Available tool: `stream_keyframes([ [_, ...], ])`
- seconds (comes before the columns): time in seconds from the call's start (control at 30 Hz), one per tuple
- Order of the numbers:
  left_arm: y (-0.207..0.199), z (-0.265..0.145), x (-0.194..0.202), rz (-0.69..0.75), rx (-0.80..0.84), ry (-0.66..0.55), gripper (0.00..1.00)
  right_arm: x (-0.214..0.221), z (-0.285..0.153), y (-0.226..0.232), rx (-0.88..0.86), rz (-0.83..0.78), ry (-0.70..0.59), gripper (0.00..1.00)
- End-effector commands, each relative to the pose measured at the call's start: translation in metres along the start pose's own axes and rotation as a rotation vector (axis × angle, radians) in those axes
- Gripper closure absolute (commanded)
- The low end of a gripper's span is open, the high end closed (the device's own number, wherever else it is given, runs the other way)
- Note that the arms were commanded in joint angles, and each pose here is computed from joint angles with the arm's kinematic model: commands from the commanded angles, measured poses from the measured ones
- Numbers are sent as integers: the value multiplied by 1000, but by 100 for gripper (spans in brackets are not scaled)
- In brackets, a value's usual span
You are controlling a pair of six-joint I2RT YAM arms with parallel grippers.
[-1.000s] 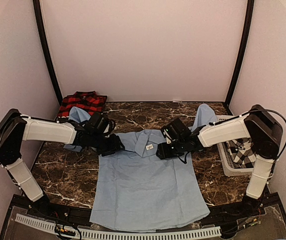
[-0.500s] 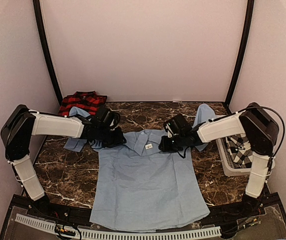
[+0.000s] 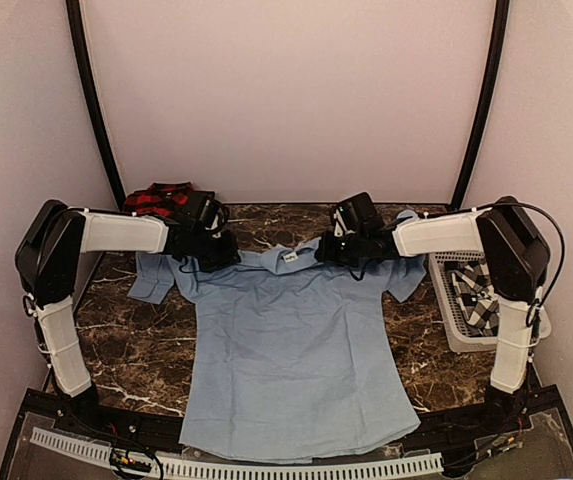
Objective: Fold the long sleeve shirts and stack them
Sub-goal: Smooth out the crumpled shirt at the center of the board.
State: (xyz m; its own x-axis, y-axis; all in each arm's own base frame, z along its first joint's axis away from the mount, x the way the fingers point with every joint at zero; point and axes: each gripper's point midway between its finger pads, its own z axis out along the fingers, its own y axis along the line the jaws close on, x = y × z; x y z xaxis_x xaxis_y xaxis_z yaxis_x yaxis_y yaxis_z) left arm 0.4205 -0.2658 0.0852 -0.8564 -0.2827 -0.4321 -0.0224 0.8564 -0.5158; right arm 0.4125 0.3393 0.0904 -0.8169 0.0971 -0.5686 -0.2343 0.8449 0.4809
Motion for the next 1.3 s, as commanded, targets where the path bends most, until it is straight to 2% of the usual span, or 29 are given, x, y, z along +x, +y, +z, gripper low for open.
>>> stream_keyframes([
  [0.0,-3,8,-27,10,13,-20,98,-55,13,-1,-34,75,-97,100],
  [0.07,-1,14,-36,-1,6,-29,98,-73,23,-3,-39,89,-116,100],
  [0.13,1,18,-46,-10,-4,-40,92,-90,34,-7,-55,104,-133,99],
  [0.2,2,21,-54,-17,-7,-50,75,-107,43,-9,-89,118,-143,86],
  [0.23,0,20,-60,-15,-6,-60,62,-114,47,-10,-106,122,-143,78],
  [0.27,-3,18,-64,-11,-2,-68,57,-122,49,-9,-119,120,-148,70],
  [0.3,-4,16,-67,-3,-3,-75,47,-128,51,-11,-123,118,-152,63],
  [0.37,-8,10,-75,14,-4,-91,35,-140,49,-7,-129,89,-159,52],
  [0.4,-10,8,-77,25,-4,-95,31,-145,47,-6,-125,70,-164,49],
  [0.5,-13,-5,-86,48,-10,-124,22,-150,35,-1,-115,21,-172,43],
  [0.6,-12,-15,-86,66,-27,-132,20,-141,22,4,-122,-18,-163,41],
  [0.67,-16,-24,-86,73,-4,-137,22,-125,19,7,-113,-51,-137,44],
  [0.83,-18,-27,-68,72,25,-91,39,-85,17,29,-111,-154,-84,66],
  [0.87,-19,-27,-61,73,31,-79,43,-78,19,34,-112,-174,-75,69],
  [1.0,-24,-27,-37,84,43,-44,51,-55,35,48,-131,-213,-23,79],
  [1.27,-32,-23,6,103,60,27,56,-35,69,64,-168,-195,25,86],
])
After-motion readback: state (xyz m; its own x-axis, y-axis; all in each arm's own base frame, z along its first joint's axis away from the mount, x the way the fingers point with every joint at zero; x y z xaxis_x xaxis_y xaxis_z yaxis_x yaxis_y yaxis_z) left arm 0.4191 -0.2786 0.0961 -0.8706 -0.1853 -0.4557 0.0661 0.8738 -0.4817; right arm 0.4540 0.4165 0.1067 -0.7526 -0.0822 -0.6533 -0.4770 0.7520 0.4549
